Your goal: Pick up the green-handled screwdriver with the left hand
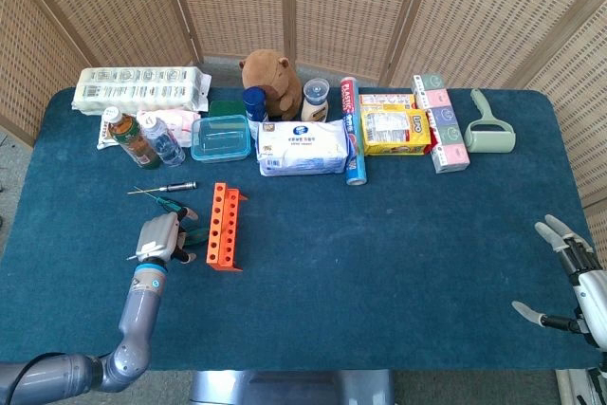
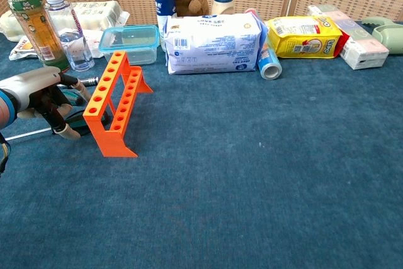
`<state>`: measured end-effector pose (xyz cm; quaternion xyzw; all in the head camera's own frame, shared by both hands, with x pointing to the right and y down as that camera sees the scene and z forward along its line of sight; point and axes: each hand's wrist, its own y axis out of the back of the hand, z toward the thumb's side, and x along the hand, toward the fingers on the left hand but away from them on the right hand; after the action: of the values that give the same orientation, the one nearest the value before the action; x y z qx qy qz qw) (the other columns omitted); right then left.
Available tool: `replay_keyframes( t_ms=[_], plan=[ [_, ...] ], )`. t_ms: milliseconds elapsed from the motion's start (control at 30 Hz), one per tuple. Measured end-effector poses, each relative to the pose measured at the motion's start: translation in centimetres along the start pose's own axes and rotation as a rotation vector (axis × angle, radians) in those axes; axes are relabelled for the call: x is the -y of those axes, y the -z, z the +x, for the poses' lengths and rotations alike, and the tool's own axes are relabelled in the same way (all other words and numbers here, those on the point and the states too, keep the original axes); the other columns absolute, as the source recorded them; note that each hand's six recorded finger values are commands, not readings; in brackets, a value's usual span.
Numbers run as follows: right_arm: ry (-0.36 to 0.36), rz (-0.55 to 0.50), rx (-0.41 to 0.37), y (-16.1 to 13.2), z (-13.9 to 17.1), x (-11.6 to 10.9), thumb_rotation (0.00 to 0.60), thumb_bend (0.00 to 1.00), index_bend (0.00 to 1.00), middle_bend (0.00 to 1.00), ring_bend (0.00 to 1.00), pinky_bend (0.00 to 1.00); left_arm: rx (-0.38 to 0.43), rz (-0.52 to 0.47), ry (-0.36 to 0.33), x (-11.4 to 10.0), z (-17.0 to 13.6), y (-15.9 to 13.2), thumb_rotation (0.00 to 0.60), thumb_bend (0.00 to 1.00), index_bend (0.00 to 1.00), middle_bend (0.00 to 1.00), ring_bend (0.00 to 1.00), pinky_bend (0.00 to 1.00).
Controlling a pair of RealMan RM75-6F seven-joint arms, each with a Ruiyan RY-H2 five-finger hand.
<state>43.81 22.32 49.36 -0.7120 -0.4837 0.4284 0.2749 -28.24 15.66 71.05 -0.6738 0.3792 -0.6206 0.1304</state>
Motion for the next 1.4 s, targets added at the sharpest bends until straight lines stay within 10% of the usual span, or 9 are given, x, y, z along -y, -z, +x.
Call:
replay_keyframes(
  t_ms=[1400],
  plan=[
    [-0.001,-0.011,-0.005,0.2,0.1,-0.4,0.600,0.00,0.00,0.03,0.00,0.00,-0.050,-0.040,0.028,2.0,0.7,-0.7,0.600,0.45,0.48,0.87,0.92,0.96]
  ],
)
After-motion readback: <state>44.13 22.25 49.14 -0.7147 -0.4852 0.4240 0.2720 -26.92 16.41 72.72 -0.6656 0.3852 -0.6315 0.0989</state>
